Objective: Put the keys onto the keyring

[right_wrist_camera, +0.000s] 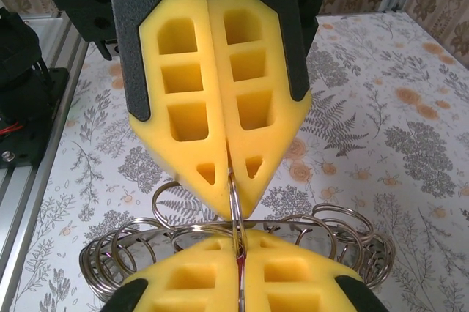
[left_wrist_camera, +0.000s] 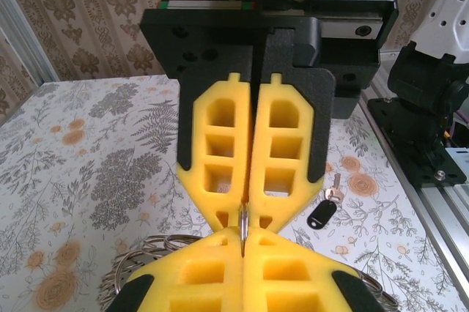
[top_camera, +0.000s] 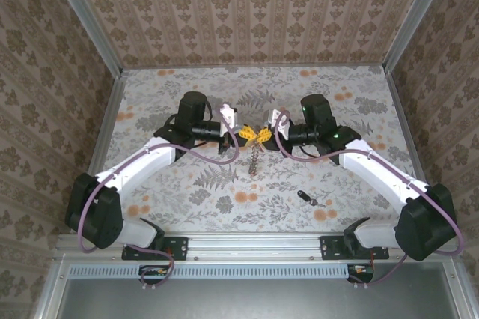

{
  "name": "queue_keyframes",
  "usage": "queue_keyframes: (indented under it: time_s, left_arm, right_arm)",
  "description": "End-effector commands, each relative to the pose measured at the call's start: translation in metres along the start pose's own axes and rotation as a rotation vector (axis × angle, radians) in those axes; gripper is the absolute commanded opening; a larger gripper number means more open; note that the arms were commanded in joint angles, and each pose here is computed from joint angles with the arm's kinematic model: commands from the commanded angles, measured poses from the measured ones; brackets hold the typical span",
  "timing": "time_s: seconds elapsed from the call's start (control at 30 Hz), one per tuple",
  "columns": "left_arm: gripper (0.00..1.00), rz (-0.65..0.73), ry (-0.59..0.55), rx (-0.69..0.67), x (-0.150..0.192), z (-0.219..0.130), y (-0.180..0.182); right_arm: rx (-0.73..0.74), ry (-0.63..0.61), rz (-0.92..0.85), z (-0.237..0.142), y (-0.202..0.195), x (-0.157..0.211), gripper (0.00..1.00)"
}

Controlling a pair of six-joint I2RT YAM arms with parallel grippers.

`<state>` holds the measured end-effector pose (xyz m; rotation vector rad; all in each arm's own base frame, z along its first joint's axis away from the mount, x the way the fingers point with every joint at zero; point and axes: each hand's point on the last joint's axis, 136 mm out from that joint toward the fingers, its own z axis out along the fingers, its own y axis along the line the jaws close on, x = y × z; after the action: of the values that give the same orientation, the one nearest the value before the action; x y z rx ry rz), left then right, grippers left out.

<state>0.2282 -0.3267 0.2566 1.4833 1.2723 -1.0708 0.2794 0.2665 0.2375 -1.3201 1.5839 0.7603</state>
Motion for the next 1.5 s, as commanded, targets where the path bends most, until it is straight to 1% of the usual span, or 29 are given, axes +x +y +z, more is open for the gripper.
queue_keyframes:
  time_s: [0.0, 0.17, 0.3, 0.4, 0.5, 0.57, 0.63, 0.77, 0.97, 1.37, 1.47]
  left_arm:
    - [0.0, 0.048, -0.058, 0.048, -0.024, -0.005, -0.014]
    - [0.0, 0.051, -0.04, 0.032, -0.022, -0.006, -0.012]
    - [0.0, 0.052, -0.031, 0.022, -0.021, -0.005, -0.01]
    - [0.0, 0.054, -0.029, 0.021, -0.022, -0.005, -0.01]
    - [0.0, 0.055, -0.026, 0.02, -0.022, -0.004, -0.011]
    - [0.0, 0.056, -0.023, 0.017, -0.021, -0.004, -0.011]
    - [0.0, 0.056, -0.024, 0.021, -0.021, -0.003, -0.011]
    - [0.0, 0.06, -0.025, 0.026, -0.022, -0.002, -0.011]
    - [0.0, 0.062, -0.027, 0.025, -0.023, -0.002, -0.011]
    - [0.0, 0.062, -0.026, 0.023, -0.024, -0.002, -0.011]
    - [0.0, 0.064, -0.021, 0.016, -0.024, -0.002, -0.01]
  right_arm:
    - [0.05, -0.003, -0.027, -0.007, -0.005, -0.004, 0.15]
    - [0.097, 0.017, -0.062, -0.014, -0.009, -0.005, 0.19]
    - [0.07, 0.03, -0.074, -0.015, -0.003, -0.003, 0.24]
    - [0.07, 0.043, -0.083, -0.017, -0.002, -0.002, 0.26]
    - [0.132, 0.094, -0.109, -0.023, -0.009, 0.004, 0.26]
    - [0.148, 0.087, -0.126, -0.027, -0.01, 0.001, 0.25]
    - [0.124, 0.049, -0.122, -0.027, -0.005, -0.009, 0.21]
    - [0.07, -0.013, -0.095, -0.024, 0.001, -0.02, 0.2]
    - [0.043, 0.005, -0.078, -0.017, 0.0, -0.014, 0.22]
    - [0.021, -0.041, -0.08, -0.013, 0.001, -0.023, 0.23]
    - [0.048, 0.001, -0.091, -0.015, -0.002, -0.015, 0.25]
